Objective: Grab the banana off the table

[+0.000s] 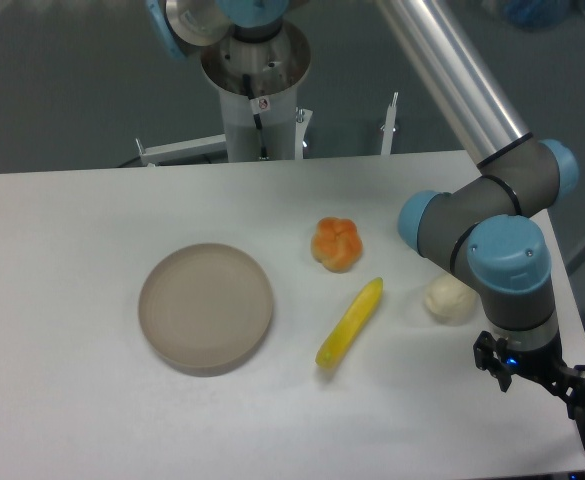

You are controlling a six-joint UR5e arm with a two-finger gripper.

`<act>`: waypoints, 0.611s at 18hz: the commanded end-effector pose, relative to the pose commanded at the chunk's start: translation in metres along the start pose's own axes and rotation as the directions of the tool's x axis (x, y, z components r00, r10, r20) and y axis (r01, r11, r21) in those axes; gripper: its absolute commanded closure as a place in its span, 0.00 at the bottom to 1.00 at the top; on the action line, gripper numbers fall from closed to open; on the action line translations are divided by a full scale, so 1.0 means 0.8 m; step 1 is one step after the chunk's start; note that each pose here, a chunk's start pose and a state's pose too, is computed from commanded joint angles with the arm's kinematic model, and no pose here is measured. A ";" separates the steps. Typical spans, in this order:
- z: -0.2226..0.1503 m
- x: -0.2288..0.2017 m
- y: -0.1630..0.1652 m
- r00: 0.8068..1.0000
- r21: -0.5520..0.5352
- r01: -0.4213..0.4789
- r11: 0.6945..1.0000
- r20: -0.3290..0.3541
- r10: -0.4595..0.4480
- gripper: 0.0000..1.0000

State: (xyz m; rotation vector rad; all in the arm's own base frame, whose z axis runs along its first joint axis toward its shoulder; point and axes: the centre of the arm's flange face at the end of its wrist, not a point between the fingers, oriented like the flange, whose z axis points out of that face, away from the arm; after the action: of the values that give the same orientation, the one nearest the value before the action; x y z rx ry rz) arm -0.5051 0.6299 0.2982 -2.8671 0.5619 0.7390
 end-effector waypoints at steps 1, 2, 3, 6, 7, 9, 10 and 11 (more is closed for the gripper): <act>0.001 0.001 0.000 1.000 -0.002 0.000 1.000 -0.001 0.000 0.00; -0.001 0.000 -0.001 1.000 0.006 0.000 1.000 -0.002 0.000 0.00; -0.002 0.000 -0.001 1.000 0.010 -0.001 1.000 0.000 0.001 0.00; 0.000 0.002 0.000 1.000 0.005 0.001 1.000 -0.003 -0.001 0.00; 0.001 0.001 0.000 1.000 0.003 0.002 1.000 -0.001 -0.002 0.00; 0.002 0.002 0.001 1.000 -0.004 0.003 1.000 -0.002 -0.003 0.00; 0.001 0.002 -0.001 1.000 -0.002 0.008 1.000 0.001 -0.008 0.00; 0.002 0.003 -0.001 1.000 0.002 0.025 1.000 -0.001 -0.025 0.00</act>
State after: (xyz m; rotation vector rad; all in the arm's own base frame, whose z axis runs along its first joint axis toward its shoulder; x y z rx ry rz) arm -0.5034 0.6303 0.2960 -2.8669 0.5263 0.7334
